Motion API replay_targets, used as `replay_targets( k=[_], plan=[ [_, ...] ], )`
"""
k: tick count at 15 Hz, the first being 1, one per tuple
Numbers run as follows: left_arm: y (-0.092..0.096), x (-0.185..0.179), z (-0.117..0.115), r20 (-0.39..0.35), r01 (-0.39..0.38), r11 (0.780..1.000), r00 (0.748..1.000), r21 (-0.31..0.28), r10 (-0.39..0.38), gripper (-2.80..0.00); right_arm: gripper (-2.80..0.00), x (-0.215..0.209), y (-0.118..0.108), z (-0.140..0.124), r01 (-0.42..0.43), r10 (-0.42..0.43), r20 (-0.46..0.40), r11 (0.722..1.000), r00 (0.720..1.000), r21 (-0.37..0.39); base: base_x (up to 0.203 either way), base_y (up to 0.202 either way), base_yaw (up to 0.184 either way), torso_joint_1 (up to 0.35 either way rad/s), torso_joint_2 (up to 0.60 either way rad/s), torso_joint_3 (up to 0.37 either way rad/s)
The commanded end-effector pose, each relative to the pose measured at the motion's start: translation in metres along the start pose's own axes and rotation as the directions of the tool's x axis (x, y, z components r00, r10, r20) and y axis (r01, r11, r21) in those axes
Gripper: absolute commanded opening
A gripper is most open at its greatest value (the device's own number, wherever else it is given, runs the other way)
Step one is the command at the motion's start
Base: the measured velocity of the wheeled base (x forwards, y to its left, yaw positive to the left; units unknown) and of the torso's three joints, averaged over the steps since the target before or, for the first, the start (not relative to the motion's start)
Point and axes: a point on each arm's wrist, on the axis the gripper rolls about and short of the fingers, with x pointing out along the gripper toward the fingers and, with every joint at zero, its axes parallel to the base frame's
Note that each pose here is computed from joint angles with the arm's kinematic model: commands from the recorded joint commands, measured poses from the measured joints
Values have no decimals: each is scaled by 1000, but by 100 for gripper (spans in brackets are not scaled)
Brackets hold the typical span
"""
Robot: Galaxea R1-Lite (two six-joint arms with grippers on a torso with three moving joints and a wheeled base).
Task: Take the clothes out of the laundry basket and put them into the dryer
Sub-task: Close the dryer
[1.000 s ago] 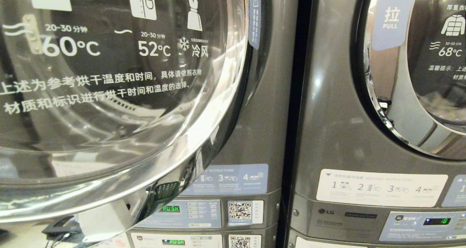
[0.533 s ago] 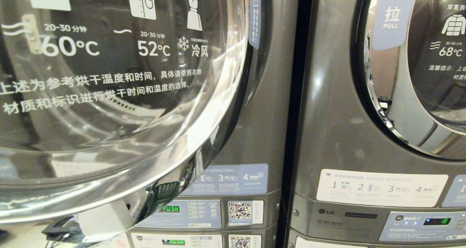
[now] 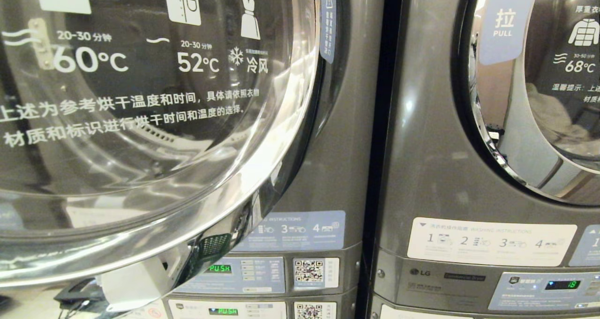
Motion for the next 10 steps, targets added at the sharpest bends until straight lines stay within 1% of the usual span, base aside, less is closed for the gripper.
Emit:
replay_targets(
  k=[1, 3, 5, 8, 9, 10],
  plan=[
    [-1, 15, -5, -56, -73, 997, 996, 21, 74, -280, -280, 0, 0, 0, 1, -1, 0, 1000, 1000, -1, 0, 0, 0, 0, 0, 0],
    [-2, 23, -9, -102, -154, 987, 982, 48, 159, -280, -280, 0, 0, 0, 1, -1, 2, 1000, 1000, -1, 0, 0, 0, 0, 0, 0],
    [2, 32, -15, -139, -238, 969, 960, 58, 244, -280, -280, 0, 0, 0, 1, -1, 2, 1000, 1000, -1, 0, 0, 0, 0, 0, 0],
    [16, 45, -30, -208, -374, 926, 902, 59, 378, -280, -280, 0, 0, 0, 1, -1, 3, 1000, 1000, -1, 0, 0, 0, 0, 0, 0],
    [20, 50, -37, -232, -401, 914, 885, 59, 403, -280, -280, 0, 0, 0, 0, 0, 4, 1000, 1000, -1, 0, 0, 0, 0, 0, 0],
    [23, 53, -41, -250, -414, 908, 875, 59, 415, -280, -280, 0, 0, 0, 1, -1, 4, 1000, 1000, -1, 0, 0, 0, 0, 0, 0]
  ],
)
